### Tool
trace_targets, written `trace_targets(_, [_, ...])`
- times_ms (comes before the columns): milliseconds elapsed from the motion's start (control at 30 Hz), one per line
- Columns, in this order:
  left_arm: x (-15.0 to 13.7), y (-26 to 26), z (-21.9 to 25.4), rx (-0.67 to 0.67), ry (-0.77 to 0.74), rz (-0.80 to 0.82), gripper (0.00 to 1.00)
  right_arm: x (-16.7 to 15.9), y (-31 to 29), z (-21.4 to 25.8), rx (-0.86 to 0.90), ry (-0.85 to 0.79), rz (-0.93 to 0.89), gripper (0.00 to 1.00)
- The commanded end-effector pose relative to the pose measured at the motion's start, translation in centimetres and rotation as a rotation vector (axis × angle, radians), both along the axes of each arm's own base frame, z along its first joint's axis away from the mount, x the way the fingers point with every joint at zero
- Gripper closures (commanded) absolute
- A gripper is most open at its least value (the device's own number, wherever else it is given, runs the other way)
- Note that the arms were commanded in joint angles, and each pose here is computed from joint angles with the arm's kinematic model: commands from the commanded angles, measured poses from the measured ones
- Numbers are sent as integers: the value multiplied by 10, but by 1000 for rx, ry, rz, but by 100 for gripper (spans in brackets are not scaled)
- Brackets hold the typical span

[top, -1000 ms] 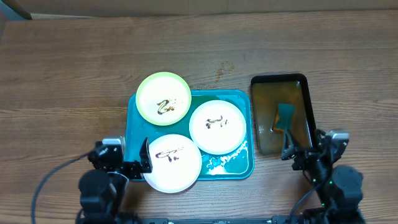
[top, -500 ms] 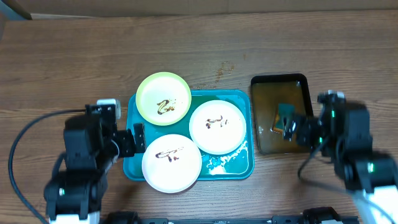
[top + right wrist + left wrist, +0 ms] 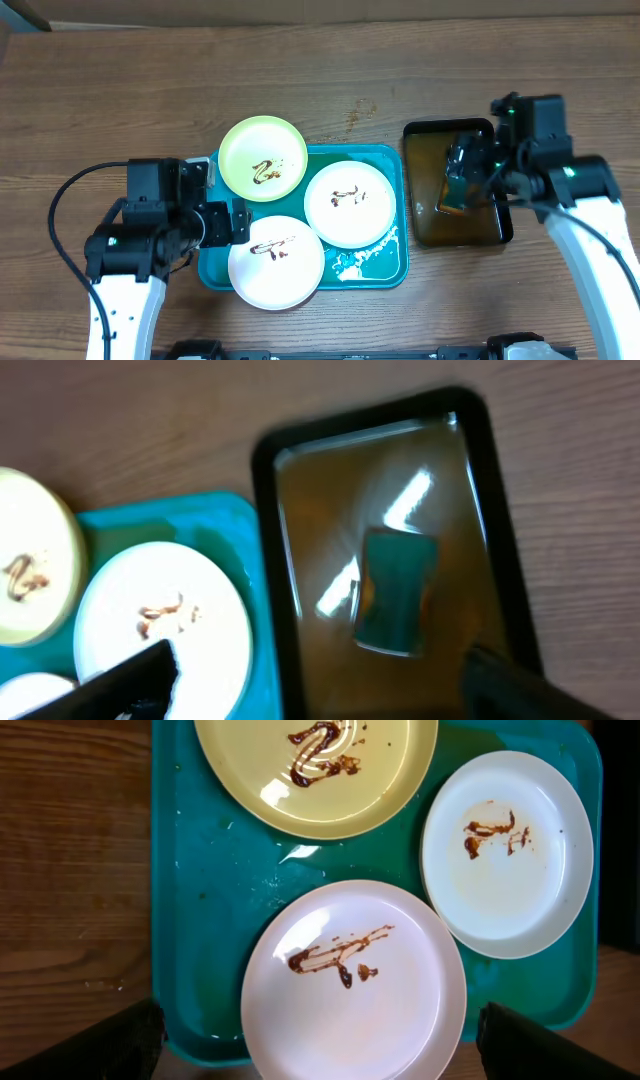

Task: Clean dirty plates on tray and stack at the side
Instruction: 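Grasp the green sponge in the black water tray with the right gripper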

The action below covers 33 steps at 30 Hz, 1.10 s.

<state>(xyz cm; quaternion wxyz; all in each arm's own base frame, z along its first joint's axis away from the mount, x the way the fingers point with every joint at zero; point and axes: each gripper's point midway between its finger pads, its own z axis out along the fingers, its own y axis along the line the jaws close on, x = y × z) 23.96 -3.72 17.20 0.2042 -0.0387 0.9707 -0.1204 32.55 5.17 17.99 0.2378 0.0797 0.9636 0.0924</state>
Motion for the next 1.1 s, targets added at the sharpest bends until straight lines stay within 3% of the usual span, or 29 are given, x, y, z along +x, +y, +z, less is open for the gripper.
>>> trace_targets(0, [6, -7, 3, -48, 11, 4, 0, 7, -4, -21, -30, 76, -16, 19])
trace_targets(300, [9, -8, -11, -50, 71, 6, 0, 7, -5, -101, -64, 329, -22, 36])
trace_targets(600, [9, -8, -13, -50, 82, 7, 0, 11, -20, -159, -146, 449, -115, 40])
trace_targets(667, [9, -8, -13, -50, 83, 7, 0, 14, -21, -164, -150, 446, -116, 48])
trace_targets(833, [9, -8, -13, -50, 84, 7, 0, 15, -21, -167, -147, 439, -124, 95])
trace_targets(1067, [8, -8, -13, -49, 87, 7, 0, 21, -21, -143, -156, 452, -124, 96])
